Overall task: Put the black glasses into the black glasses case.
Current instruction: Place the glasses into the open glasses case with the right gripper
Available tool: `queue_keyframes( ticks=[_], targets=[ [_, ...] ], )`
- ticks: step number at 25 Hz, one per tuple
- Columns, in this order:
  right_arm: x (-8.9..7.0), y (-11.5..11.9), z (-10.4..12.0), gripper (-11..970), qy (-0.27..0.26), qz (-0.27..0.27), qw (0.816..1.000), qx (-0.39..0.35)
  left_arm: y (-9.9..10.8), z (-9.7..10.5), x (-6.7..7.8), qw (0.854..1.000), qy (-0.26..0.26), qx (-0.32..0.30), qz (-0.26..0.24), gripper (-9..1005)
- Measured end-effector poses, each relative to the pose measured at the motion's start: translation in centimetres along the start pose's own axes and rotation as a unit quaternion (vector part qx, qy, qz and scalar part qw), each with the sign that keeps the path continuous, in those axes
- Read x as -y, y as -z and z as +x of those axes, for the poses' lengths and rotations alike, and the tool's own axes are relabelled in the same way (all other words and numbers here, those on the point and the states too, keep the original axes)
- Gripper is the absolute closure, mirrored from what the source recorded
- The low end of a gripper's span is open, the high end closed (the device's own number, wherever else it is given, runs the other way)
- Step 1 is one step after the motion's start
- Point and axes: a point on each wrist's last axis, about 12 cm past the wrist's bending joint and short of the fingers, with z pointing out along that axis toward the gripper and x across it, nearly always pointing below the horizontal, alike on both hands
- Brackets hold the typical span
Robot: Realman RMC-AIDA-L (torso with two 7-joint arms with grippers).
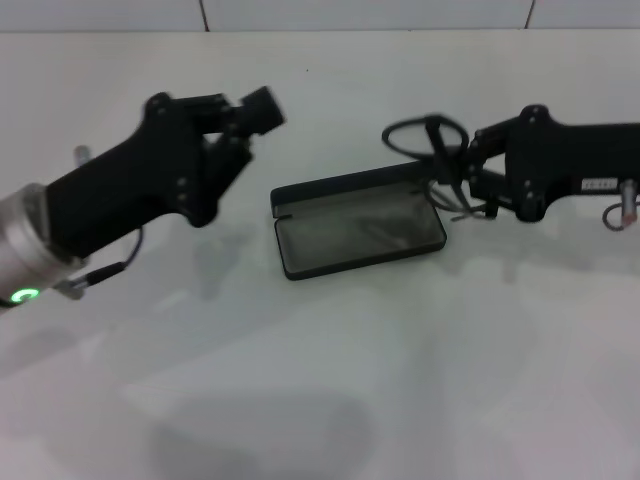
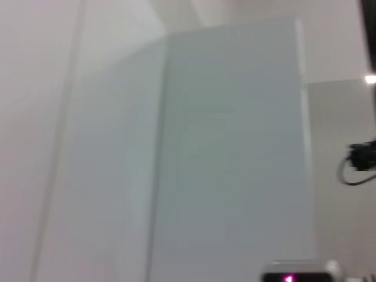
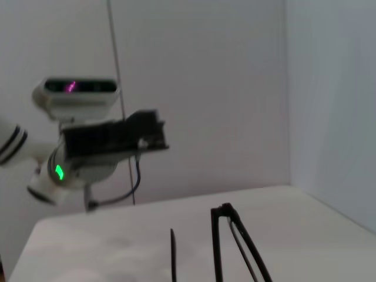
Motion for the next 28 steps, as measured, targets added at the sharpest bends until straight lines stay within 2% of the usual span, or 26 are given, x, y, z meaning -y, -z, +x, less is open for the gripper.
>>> queue_keyframes(
  ticks=[4,7,16,23,28],
  targets=[
    [-0.6,-0.7,0.8,795,0.041,-0.008,0.999,-0.024,2.0,-0.4,0.0,0.999,0.002,0.002,-0.035,982],
    [-0.6,-1.5,1.3,795,0.065,-0.014,0.996,-0.056,2.5,-0.4,0.0,0.999,0.002,0.001,-0.045,982],
    [0.0,-5.4,0.4,794,0.165,-0.02,0.971,-0.171,2.3,-0.1,-0.3,0.998,0.004,-0.012,-0.055,982],
    [0.5,-6.7,-1.2,793,0.186,-0.027,0.966,-0.179,2.0,0.1,-0.6,0.998,0.006,-0.019,-0.057,982],
    [0.8,-8.4,-1.6,792,0.204,-0.023,0.955,-0.214,2.0,0.1,-0.7,0.998,0.006,-0.02,-0.059,982]
  ],
)
